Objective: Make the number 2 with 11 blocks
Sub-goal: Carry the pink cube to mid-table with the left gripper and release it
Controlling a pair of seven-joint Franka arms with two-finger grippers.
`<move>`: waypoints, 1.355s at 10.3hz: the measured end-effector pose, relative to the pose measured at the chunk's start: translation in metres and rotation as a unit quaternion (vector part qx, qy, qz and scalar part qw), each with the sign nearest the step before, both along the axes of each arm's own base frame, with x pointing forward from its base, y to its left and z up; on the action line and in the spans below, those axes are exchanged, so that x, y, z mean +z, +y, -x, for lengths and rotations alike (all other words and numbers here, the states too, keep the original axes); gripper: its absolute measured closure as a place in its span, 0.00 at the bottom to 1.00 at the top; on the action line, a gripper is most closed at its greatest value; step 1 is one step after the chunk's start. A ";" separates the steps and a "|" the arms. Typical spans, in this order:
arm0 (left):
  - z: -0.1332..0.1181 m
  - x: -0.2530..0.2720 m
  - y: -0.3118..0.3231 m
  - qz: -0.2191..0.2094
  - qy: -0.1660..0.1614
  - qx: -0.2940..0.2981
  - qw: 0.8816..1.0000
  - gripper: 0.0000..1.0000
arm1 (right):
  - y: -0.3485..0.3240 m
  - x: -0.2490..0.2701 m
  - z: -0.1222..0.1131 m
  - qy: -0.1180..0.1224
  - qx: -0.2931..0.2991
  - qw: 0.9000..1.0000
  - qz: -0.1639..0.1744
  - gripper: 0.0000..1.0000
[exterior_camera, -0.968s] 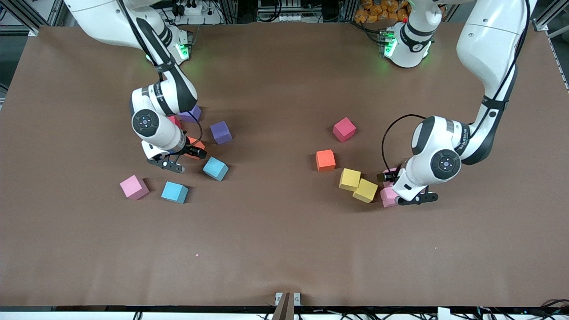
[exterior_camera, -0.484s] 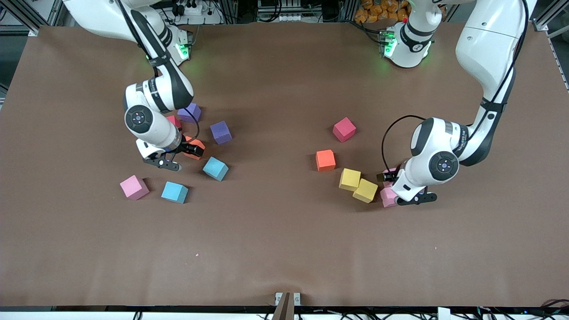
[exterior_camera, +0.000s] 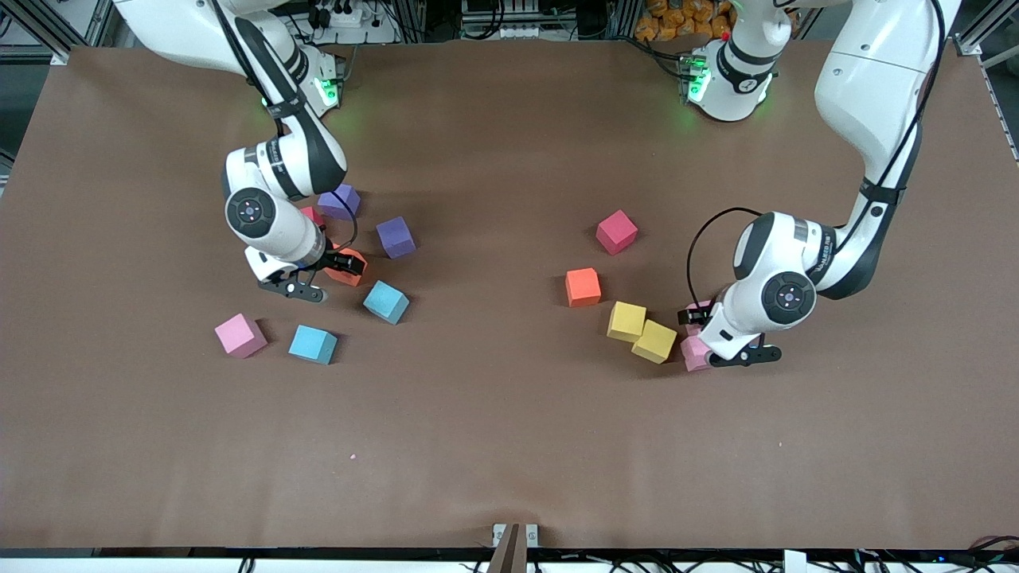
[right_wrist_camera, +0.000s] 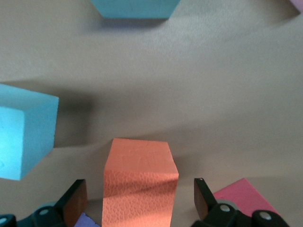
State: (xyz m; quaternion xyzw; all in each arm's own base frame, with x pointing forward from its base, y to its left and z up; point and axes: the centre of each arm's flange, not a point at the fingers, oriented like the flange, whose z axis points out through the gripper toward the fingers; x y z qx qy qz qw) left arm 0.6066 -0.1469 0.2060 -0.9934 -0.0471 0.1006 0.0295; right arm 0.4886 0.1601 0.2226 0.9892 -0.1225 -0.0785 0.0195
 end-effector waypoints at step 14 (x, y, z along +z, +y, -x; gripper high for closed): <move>0.194 0.108 -0.318 -0.008 0.030 0.022 0.999 0.41 | 0.004 -0.021 0.021 -0.009 -0.028 1.000 -0.004 0.00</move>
